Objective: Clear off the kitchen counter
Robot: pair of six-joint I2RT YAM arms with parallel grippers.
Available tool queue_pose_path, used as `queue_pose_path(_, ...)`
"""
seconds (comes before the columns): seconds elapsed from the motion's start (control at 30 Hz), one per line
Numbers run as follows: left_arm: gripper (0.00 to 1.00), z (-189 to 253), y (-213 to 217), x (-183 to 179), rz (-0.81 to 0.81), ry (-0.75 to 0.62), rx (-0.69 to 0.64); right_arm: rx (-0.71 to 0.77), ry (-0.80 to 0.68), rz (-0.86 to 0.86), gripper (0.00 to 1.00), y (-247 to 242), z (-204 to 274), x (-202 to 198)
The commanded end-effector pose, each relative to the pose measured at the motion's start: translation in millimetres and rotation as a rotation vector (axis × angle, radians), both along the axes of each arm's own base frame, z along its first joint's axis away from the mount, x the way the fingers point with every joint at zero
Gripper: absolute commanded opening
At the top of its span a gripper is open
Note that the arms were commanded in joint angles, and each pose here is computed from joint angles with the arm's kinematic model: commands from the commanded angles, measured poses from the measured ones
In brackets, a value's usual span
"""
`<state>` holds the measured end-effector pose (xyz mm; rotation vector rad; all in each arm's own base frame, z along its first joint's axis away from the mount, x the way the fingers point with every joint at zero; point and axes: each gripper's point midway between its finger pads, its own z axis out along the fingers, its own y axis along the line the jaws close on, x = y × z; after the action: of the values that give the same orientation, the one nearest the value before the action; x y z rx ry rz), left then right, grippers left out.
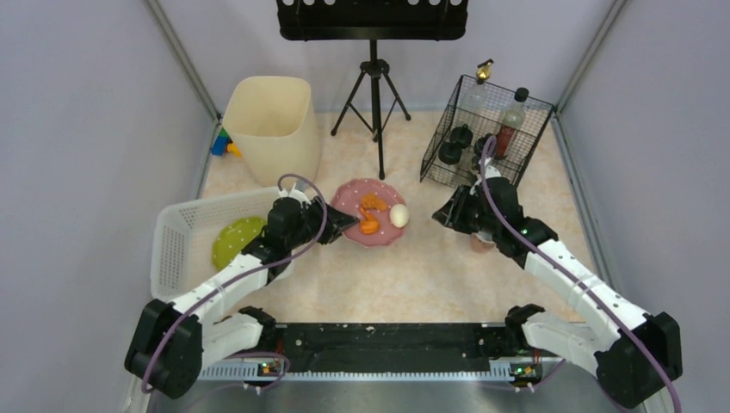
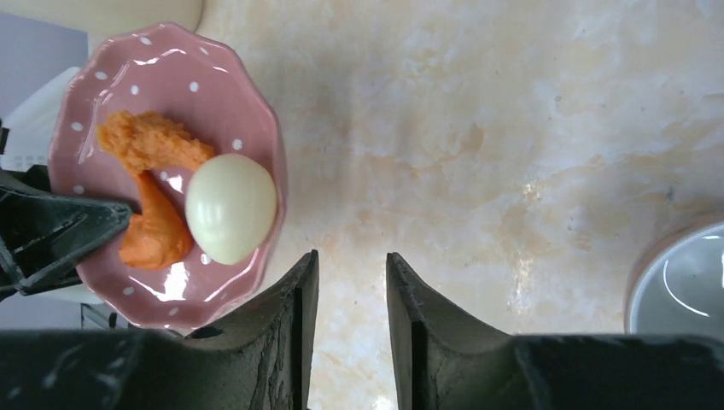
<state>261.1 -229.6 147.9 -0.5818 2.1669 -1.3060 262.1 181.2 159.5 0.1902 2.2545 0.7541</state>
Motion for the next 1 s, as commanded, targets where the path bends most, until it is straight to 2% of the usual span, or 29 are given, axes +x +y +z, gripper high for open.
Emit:
queue_pose_path(0.0,0.00,98,0,8,0.040,-0.260,-0.190,-0.019,-0.050,-0.037,0.34,-11,30,2)
queue_pose_path(0.33,0.00,166,22,22,0.115,-0.388,-0.187,0.008,-0.046,-0.029,0.34,-10,33,-5)
queue_pose_path(0.77,0.00,253,68,76,0.214,-0.519,-0.215,0.020,-0.031,0.023,0.33,-4,19,-12)
queue_pose_path(0.97,0.00,277,99,105,0.291,-0.538,-0.241,0.024,-0.022,0.042,0.33,-1,13,-13)
